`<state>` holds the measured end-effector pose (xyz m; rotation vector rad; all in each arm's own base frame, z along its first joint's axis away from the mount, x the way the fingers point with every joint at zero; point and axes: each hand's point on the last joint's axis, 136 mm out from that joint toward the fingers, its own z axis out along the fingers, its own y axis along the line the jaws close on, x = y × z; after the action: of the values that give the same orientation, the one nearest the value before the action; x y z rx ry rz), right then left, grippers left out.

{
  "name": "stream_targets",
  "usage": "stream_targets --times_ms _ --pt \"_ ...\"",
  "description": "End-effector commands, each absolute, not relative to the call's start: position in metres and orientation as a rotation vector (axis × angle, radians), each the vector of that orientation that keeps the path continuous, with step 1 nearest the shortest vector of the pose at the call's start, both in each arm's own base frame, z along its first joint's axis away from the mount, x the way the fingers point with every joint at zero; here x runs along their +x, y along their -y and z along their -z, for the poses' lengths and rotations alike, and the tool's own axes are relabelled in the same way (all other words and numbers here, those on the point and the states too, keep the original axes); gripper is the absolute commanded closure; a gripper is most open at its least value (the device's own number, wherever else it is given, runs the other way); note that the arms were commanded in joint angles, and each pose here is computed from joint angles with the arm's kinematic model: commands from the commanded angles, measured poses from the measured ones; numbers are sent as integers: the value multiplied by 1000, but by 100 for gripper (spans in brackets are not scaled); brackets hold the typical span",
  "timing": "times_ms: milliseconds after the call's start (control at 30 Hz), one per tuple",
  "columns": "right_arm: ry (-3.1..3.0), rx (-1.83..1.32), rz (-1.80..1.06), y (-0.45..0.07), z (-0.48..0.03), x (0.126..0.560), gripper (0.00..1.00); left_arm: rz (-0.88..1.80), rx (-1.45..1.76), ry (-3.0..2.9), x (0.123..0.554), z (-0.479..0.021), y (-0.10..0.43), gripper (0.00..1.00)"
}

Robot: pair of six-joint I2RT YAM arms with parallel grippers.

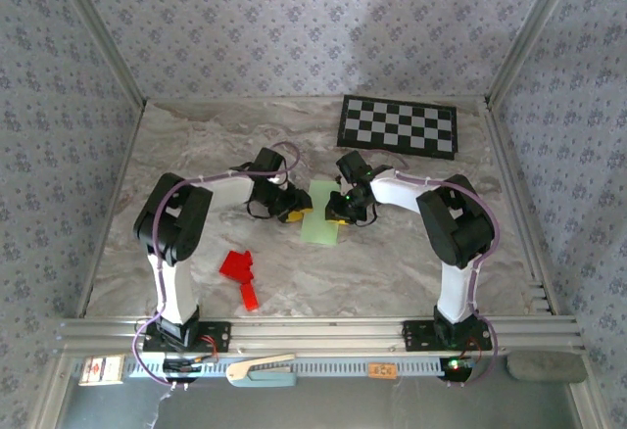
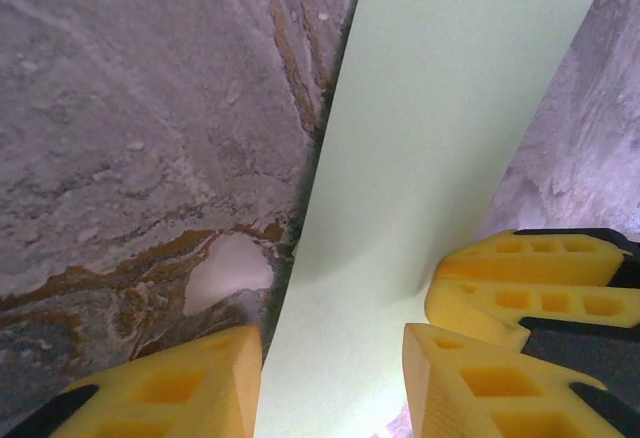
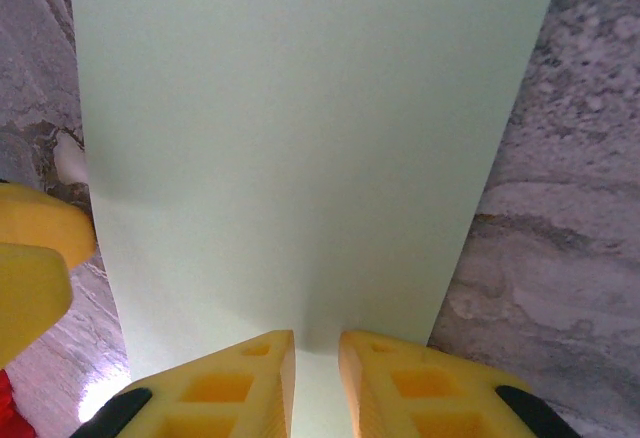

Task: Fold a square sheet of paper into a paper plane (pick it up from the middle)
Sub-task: Third fold the triangle at the center of the table.

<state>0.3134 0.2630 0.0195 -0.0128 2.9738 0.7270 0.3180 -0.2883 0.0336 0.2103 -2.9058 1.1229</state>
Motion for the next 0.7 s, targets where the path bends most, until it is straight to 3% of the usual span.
stream_targets --times_ms 0,667 --pt "-3088 6 -574 -242 18 297 76 -1086 152 2917 317 -28 289 58" --pt "-3093 4 -567 -241 19 298 76 -1249 -6 2812 285 -41 296 65"
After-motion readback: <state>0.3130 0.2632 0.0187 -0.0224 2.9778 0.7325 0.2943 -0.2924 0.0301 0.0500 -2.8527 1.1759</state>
